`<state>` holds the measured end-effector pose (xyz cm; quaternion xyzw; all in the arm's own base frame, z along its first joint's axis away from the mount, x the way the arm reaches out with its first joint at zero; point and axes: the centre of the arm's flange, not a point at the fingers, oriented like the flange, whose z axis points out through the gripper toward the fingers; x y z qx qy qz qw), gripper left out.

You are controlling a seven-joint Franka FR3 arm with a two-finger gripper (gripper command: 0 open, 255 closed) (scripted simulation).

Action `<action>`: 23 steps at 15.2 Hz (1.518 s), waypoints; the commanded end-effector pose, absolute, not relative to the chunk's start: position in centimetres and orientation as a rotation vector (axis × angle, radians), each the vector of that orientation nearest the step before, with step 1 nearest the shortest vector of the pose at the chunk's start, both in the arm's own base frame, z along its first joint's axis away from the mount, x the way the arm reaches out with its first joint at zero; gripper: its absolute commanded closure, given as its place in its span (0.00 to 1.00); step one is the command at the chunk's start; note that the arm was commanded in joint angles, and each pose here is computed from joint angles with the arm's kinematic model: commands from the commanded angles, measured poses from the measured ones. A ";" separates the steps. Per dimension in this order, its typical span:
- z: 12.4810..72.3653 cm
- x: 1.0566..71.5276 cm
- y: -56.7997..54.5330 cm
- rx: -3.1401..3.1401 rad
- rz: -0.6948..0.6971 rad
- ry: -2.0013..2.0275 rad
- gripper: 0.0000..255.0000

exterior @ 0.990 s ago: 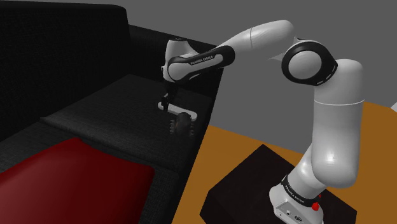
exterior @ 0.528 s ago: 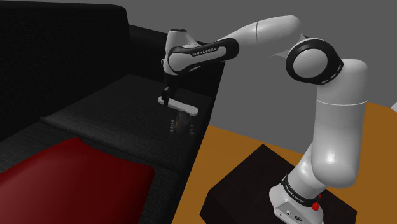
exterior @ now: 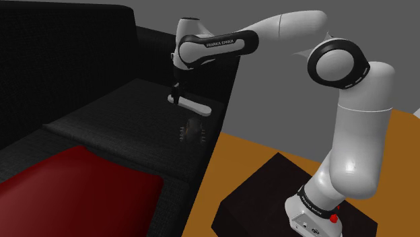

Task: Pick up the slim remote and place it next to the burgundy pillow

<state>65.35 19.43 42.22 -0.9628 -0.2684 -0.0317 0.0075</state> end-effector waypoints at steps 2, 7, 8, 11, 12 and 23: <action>43.8 65.5 19.4 -3.010 -0.099 -0.839 1.00; 46.5 65.5 19.4 -3.010 -0.099 -0.839 1.00; 47.0 65.5 19.4 -3.010 -0.099 -0.839 1.00; 48.6 65.5 19.4 -3.010 -0.099 -0.839 1.00; 49.1 65.5 19.4 -3.010 -0.099 -0.839 1.00; 52.5 62.8 24.0 -3.010 -0.099 -0.839 1.00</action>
